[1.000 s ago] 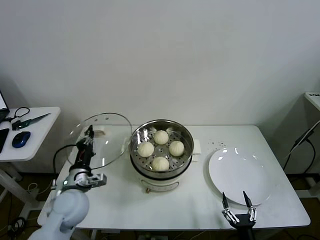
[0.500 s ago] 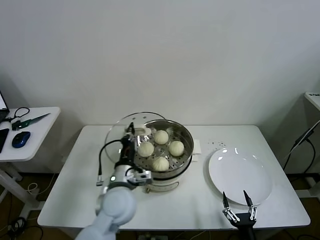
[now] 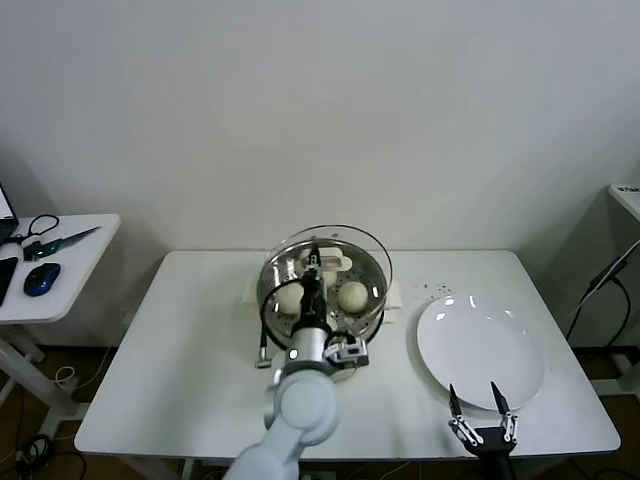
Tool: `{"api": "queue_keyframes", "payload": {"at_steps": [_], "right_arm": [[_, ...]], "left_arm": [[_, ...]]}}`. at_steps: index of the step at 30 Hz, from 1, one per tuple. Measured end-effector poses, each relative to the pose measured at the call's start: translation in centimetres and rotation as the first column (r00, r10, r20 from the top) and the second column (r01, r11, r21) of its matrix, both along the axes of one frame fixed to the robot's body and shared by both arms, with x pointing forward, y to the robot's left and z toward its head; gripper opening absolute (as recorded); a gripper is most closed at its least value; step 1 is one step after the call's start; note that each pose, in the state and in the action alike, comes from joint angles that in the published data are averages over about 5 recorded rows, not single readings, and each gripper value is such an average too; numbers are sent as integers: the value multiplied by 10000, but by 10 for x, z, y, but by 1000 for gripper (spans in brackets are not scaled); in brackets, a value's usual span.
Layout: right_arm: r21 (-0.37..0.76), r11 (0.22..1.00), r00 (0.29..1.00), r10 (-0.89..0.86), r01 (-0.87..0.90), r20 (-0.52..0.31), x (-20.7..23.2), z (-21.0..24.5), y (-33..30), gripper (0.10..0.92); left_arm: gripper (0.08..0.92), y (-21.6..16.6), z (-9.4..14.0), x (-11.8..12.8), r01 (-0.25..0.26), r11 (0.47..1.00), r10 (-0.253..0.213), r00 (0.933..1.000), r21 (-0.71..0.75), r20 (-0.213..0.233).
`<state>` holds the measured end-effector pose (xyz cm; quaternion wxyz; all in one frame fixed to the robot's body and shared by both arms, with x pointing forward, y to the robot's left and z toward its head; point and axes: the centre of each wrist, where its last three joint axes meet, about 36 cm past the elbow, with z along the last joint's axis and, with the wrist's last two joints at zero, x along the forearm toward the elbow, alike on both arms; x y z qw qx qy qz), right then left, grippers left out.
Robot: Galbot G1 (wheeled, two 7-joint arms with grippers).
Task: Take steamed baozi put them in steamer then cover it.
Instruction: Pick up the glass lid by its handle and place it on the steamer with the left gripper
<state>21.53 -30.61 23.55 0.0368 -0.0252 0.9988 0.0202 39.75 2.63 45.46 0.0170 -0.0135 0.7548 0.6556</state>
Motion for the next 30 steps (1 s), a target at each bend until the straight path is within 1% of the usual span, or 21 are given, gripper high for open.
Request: {"api": "queue_keyframes", "payload": {"at_steps": [6, 17, 24, 30], "right_arm": [[27, 10000, 10000, -44, 44, 74, 1, -1, 0, 823], [79, 9999, 9999, -84, 83, 132, -1, -1, 2, 823], [75, 9999, 9999, -95, 94, 113, -3, -2, 2, 823], [90, 9999, 9999, -92, 91, 131, -4, -3, 3, 823]], "left_arm": [[133, -11, -15, 3, -33, 9995, 38, 9999, 312, -167], [133, -15, -36, 11, -164, 9959, 183, 9996, 887, -208], [133, -8, -40, 16, -274, 9934, 300, 9993, 1116, -214], [133, -7, -44, 15, -227, 9922, 261, 9993, 1223, -265]]}}
